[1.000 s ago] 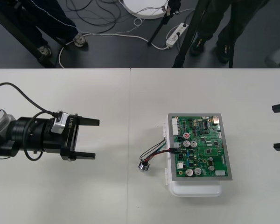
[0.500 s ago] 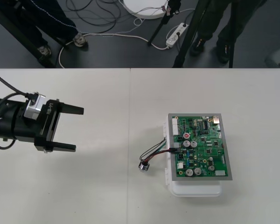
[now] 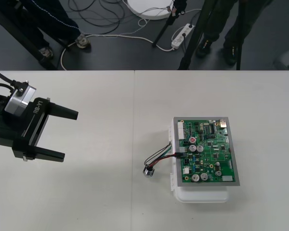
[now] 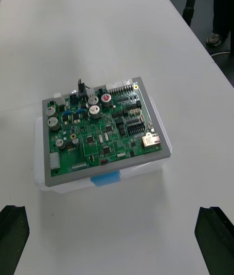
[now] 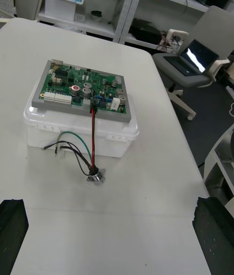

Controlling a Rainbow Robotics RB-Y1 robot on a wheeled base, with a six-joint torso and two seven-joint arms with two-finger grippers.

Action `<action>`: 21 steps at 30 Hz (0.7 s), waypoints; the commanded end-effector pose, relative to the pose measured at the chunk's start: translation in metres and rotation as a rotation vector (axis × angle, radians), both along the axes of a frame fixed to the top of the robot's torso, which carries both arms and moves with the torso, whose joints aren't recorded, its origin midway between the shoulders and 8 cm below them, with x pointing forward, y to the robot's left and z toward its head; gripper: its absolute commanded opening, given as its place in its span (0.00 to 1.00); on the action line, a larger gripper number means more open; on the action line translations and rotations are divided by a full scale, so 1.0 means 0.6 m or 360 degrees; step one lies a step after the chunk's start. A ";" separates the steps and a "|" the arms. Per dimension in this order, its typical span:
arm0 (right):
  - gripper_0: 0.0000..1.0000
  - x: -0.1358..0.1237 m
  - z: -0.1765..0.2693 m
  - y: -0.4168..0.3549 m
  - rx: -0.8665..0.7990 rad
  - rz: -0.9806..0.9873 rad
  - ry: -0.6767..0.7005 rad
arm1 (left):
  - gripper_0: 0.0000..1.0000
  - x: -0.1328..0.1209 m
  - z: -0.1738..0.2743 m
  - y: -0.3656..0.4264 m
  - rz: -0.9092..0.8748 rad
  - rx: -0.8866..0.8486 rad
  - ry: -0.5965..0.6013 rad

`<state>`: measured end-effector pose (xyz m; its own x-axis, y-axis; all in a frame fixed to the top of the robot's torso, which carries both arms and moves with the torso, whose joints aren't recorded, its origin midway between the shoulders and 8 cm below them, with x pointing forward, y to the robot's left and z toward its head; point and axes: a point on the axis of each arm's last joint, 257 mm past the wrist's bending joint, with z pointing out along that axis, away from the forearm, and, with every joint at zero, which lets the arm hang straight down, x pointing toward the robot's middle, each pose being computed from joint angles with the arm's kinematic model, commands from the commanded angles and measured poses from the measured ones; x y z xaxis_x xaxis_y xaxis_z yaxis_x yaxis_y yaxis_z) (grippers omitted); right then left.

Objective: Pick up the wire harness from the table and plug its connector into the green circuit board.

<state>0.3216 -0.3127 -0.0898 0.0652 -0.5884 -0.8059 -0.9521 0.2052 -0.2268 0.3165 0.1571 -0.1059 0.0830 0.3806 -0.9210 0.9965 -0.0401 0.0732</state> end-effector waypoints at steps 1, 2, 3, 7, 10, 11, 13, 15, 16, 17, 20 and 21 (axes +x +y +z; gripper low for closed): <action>1.00 0.011 0.005 -0.007 -0.0094 0.0021 -0.0121 | 1.00 0.023 0.037 0.014 0.0144 0.0043 -0.0043; 1.00 0.010 0.001 -0.004 -0.0123 0.0029 -0.0125 | 1.00 0.022 0.042 0.015 0.0145 0.0045 -0.0040; 1.00 0.010 -0.001 -0.004 -0.0138 0.0031 -0.0128 | 1.00 0.020 0.043 0.014 0.0143 0.0045 -0.0035; 1.00 0.004 -0.009 0.009 -0.0216 0.0072 -0.0155 | 1.00 0.018 0.053 0.022 0.0150 0.0056 -0.0018; 1.00 -0.003 -0.015 0.024 -0.0239 0.0133 -0.0170 | 1.00 0.015 0.061 0.028 0.0150 0.0068 -0.0009; 1.00 -0.005 -0.016 0.026 -0.0247 0.0149 -0.0180 | 1.00 0.014 0.066 0.029 0.0149 0.0074 -0.0010; 1.00 -0.007 -0.015 0.031 -0.0268 0.0196 -0.0230 | 1.00 0.013 0.068 0.034 0.0152 0.0090 -0.0007; 1.00 -0.008 -0.015 0.033 -0.0289 0.0247 -0.0288 | 1.00 0.014 0.070 0.038 0.0153 0.0108 -0.0021; 1.00 -0.008 -0.016 0.033 -0.0299 0.0273 -0.0320 | 1.00 0.014 0.072 0.038 0.0153 0.0113 -0.0029; 1.00 -0.009 -0.017 0.035 -0.0307 0.0303 -0.0345 | 1.00 0.016 0.074 0.038 0.0157 0.0121 -0.0047; 1.00 -0.013 -0.023 0.040 -0.0313 0.0352 -0.0374 | 1.00 0.017 0.076 0.034 0.0154 0.0133 -0.0086; 1.00 -0.014 -0.023 0.041 -0.0308 0.0358 -0.0375 | 1.00 0.018 0.077 0.034 0.0154 0.0135 -0.0098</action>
<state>0.3167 -0.2985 -0.1050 0.3425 -0.6928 -0.6346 -0.8939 -0.0324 -0.4470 0.3185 0.1743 -0.0752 0.0895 0.4439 -0.8916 0.9950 -0.0009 0.0994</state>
